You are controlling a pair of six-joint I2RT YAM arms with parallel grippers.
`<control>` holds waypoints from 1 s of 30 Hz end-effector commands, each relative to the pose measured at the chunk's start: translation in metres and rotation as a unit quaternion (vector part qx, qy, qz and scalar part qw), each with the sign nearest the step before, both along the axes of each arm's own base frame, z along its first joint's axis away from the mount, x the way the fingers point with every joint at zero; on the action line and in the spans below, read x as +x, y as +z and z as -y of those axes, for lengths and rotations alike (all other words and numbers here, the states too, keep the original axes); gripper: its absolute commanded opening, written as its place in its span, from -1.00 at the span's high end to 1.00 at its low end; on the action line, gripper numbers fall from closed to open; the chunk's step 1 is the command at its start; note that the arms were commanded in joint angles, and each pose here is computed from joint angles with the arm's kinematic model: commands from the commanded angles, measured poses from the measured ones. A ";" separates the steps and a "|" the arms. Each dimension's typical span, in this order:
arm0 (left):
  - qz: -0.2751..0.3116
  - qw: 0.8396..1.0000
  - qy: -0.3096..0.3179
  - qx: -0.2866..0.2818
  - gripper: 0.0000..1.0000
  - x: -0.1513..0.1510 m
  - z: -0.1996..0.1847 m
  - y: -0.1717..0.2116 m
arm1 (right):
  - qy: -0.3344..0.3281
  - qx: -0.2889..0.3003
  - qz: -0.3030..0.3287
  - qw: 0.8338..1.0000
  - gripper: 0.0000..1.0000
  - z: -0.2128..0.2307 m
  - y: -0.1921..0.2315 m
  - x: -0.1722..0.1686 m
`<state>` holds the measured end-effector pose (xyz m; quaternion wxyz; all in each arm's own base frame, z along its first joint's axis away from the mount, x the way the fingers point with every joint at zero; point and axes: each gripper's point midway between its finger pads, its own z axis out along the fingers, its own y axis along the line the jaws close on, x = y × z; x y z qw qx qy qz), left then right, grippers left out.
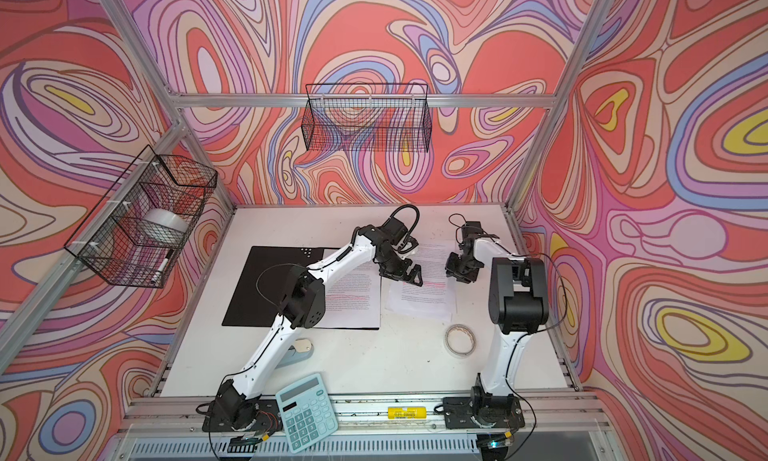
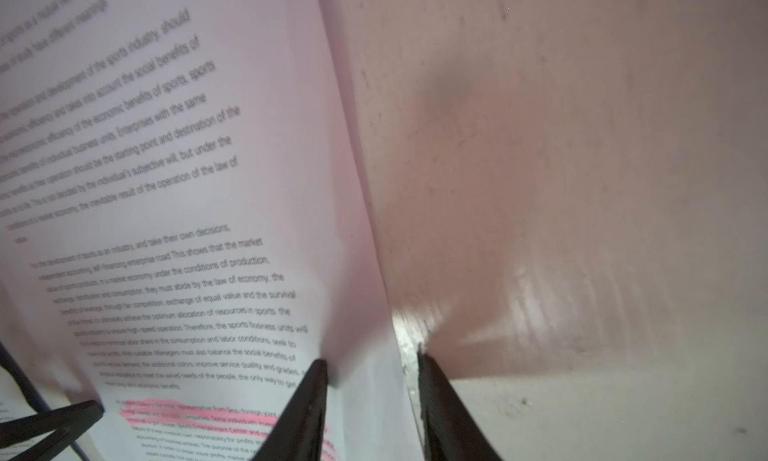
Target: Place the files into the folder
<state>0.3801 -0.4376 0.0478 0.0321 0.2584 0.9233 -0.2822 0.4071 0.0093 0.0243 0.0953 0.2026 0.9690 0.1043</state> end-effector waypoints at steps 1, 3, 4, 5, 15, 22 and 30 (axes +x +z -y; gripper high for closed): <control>0.000 1.000 -0.001 0.018 -1.00 0.001 -0.010 -0.001 | -0.008 -0.024 -0.004 1.000 0.14 0.007 -0.003 -0.005; 0.004 1.000 -0.001 0.019 -1.00 0.002 -0.010 -0.001 | -0.009 -0.031 0.000 0.999 0.09 0.010 -0.001 -0.003; 0.005 1.000 0.000 0.021 -1.00 0.002 -0.011 -0.001 | -0.007 -0.026 0.001 1.000 0.07 0.010 -0.002 -0.003; 0.006 1.000 0.000 0.021 -1.00 0.003 -0.011 -0.001 | -0.007 -0.019 0.003 1.000 0.07 0.009 -0.002 -0.001; 0.007 1.000 -0.003 0.028 -1.00 0.002 -0.013 -0.005 | -0.028 0.095 0.034 0.994 0.01 0.016 -0.013 0.007; 0.008 1.000 -0.005 0.028 -1.00 0.003 -0.013 -0.007 | -0.007 0.142 0.046 0.989 0.01 0.014 -0.023 0.023; 0.013 0.999 -0.008 0.031 -1.00 0.004 -0.014 -0.010 | 0.008 0.161 0.051 0.986 0.00 0.018 -0.033 0.038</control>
